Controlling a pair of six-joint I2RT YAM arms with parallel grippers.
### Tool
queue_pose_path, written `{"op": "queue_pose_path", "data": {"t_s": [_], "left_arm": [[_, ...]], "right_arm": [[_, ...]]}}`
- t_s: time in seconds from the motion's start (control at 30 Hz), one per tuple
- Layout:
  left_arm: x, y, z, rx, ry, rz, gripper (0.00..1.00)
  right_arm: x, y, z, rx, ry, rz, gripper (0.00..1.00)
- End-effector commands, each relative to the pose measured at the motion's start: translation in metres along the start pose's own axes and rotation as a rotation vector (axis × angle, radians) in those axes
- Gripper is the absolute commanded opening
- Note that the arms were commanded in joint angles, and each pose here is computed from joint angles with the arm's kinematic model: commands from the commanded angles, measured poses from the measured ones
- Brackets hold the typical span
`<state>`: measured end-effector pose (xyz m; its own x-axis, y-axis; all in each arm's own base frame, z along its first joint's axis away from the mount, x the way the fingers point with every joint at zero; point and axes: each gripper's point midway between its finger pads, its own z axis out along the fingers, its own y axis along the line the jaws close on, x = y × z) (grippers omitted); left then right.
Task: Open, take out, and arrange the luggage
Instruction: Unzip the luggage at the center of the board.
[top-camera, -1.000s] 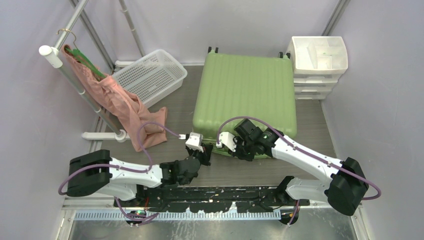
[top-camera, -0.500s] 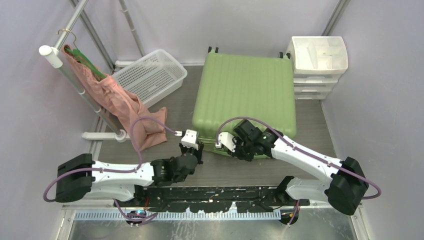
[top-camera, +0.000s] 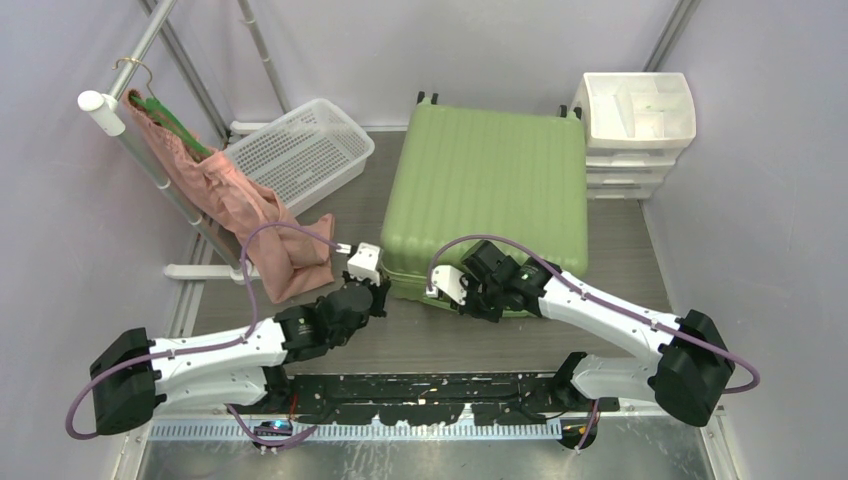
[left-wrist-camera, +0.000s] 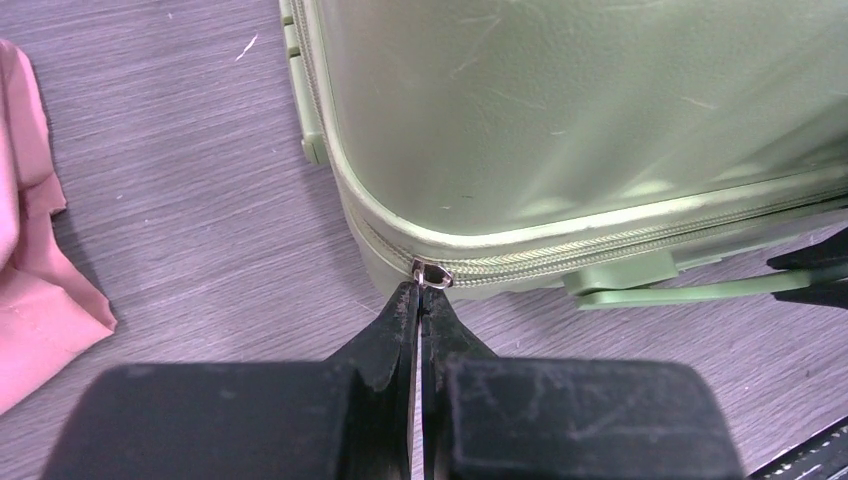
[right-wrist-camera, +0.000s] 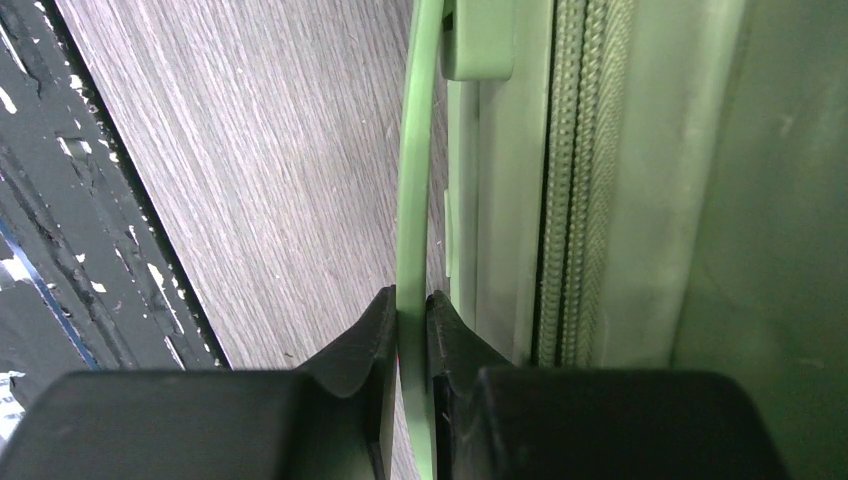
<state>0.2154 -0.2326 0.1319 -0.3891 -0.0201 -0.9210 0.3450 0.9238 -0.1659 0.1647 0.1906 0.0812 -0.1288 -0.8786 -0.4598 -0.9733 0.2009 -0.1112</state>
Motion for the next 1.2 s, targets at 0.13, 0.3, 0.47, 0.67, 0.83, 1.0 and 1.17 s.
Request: {"op": "queue_pose_path", "data": {"t_s": [0.13, 0.3, 0.47, 0.67, 0.83, 1.0, 1.17], "left_arm": [[-0.016, 0.043, 0.003, -0.148, 0.015, 0.164, 0.00], [-0.019, 0.047, 0.003, -0.151, 0.044, 0.226, 0.00], [-0.014, 0.036, 0.002, -0.049, 0.072, 0.265, 0.00], [0.002, 0.021, -0.003, 0.073, 0.126, 0.283, 0.00], [0.009, 0.011, -0.003, 0.132, 0.150, 0.282, 0.00], [0.009, 0.004, 0.002, 0.159, 0.143, 0.303, 0.00], [-0.003, -0.003, 0.011, 0.166, 0.104, 0.333, 0.00]], "right_arm": [[0.018, 0.017, -0.009, -0.078, 0.081, -0.010, 0.01], [0.028, 0.013, -0.015, -0.056, 0.113, -0.053, 0.01], [0.050, 0.018, -0.023, -0.070, 0.182, -0.132, 0.01], [0.068, 0.027, -0.039, -0.116, 0.211, -0.258, 0.01], [0.090, 0.038, -0.048, -0.168, 0.249, -0.357, 0.01], [0.110, 0.047, -0.059, -0.196, 0.270, -0.445, 0.01], [0.120, 0.052, -0.064, -0.201, 0.263, -0.510, 0.01]]}}
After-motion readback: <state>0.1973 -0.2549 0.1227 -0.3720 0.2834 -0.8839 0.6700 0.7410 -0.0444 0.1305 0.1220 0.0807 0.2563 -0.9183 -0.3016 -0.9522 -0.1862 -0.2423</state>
